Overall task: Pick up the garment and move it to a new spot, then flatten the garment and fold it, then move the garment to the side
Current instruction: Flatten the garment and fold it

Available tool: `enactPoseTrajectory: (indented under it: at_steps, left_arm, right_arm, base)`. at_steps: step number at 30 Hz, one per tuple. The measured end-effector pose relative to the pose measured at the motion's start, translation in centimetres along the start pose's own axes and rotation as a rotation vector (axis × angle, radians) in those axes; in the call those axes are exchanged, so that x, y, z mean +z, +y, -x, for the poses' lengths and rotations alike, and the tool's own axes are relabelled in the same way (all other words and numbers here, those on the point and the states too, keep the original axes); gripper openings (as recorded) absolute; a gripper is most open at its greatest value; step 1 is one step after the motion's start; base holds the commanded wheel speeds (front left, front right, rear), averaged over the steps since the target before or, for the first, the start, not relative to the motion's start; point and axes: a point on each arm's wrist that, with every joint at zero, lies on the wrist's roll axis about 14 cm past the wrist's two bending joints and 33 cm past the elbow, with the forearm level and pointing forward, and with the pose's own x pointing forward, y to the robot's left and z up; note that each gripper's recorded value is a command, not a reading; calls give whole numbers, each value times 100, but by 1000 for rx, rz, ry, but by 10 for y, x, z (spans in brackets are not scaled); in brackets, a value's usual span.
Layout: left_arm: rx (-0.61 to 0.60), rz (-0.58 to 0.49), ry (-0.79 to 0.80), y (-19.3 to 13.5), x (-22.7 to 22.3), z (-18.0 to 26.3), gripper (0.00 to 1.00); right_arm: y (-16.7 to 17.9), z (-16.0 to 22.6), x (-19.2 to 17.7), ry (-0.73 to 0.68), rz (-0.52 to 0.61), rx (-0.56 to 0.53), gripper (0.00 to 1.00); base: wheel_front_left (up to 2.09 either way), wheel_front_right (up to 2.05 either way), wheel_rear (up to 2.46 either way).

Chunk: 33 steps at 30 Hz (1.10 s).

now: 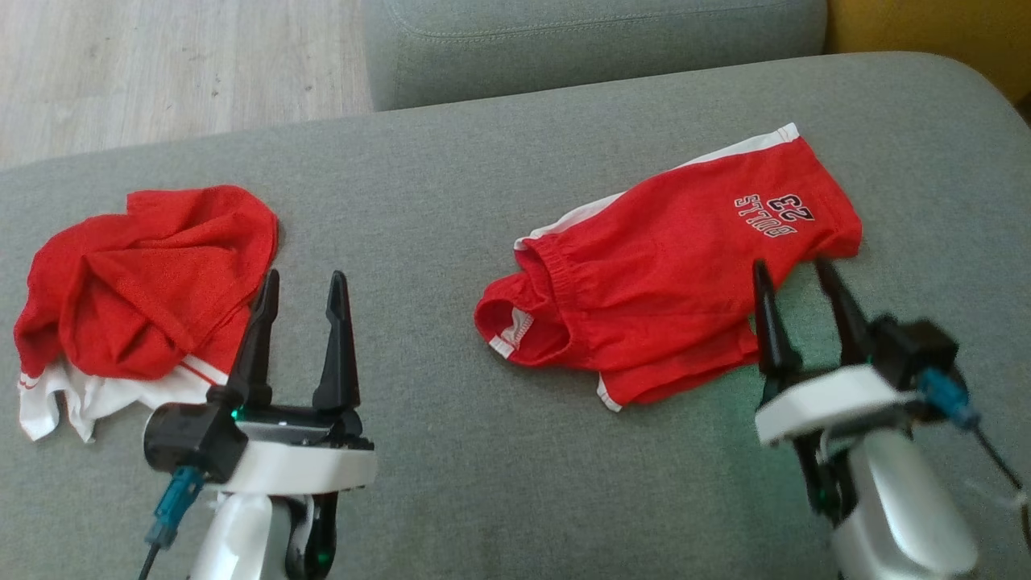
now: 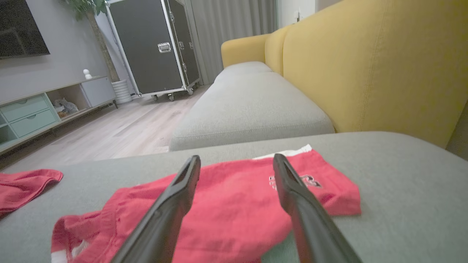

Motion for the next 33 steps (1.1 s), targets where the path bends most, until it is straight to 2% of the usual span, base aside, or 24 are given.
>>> enactPoseTrajectory:
  at_steps: [4,14,20,24,29,33]
  left_arm:
    - [-1,2,6,0,-2,0,100]
    - [22,-2,28,8,-8,10,100]
    - [82,12,45,24,-11,23,100]
    - [128,14,50,36,-11,33,100]
    - [180,4,55,49,-10,44,100]
    - [224,4,51,59,-7,53,100]
  right_arm:
    - [2,9,-11,25,-11,-1,100]
    - [27,-16,-11,36,18,81,100]
    - [85,-56,-28,209,109,259,100]
    - [115,-71,-53,372,179,350,100]
    - [119,-73,-96,597,279,383,100]
    - [119,-78,-111,679,311,380,100]
  base:
    - [0,0,0]
    - [0,0,0]
    - [0,0,0]
    - [0,0,0]
    - [0,0,0]
    - [0,0,0]
